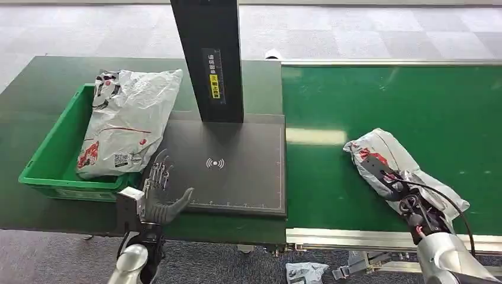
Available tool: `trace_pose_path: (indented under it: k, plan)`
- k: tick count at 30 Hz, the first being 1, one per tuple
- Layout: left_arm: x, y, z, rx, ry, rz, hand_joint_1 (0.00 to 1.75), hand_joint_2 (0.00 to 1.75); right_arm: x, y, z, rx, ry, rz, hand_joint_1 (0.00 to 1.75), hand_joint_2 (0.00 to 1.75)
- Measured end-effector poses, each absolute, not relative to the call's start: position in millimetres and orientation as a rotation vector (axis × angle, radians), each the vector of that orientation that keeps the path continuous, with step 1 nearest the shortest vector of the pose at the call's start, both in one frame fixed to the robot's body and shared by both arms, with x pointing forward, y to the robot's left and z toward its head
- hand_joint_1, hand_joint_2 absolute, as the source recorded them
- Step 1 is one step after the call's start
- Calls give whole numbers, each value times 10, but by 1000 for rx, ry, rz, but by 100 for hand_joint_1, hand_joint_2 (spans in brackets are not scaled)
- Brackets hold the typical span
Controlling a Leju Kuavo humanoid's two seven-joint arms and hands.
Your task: Moved the parcel from conveyor to table for the left to box.
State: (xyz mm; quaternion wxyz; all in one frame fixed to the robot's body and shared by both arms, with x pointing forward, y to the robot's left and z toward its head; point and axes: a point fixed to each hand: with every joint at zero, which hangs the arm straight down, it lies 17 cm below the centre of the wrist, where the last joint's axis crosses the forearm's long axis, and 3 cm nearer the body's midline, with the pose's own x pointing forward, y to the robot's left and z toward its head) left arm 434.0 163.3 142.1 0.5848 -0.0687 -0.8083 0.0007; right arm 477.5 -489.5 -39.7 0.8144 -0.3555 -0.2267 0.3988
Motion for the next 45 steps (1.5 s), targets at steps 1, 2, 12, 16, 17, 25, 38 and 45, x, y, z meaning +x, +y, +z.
trace_pose_path:
  k: [1,2,12,16,17,25,38,45]
  plan:
    - [4341,1634,1420,-159,-1885,1,0,175,4780,-4886,-396,-759,-486,854,175,175]
    - [4341,1633,1418,-158,-1884,-1,0,175,4790,-4867,-395,-757,-491,859,175,175]
    - [4348,1635,1432,-147,-1884,-11,0,175,4971,-4569,-313,-735,-571,933,175,175]
    - [4349,1639,1430,-145,-1883,-10,0,175,5002,-4508,-297,-724,-586,953,175,175]
    - [4349,1640,1431,-144,-1883,-10,0,175,5003,-4497,-299,-720,-587,958,175,175]
    - [4307,1695,1438,-123,-1888,2,0,175,5282,-4070,-81,-627,-844,937,175,175]
    - [4221,1800,1488,-103,-1905,23,0,175,5445,-3811,101,-617,-938,926,175,175]
    - [4221,1826,1486,-97,-1905,27,0,175,5484,-3795,157,-627,-968,906,175,175]
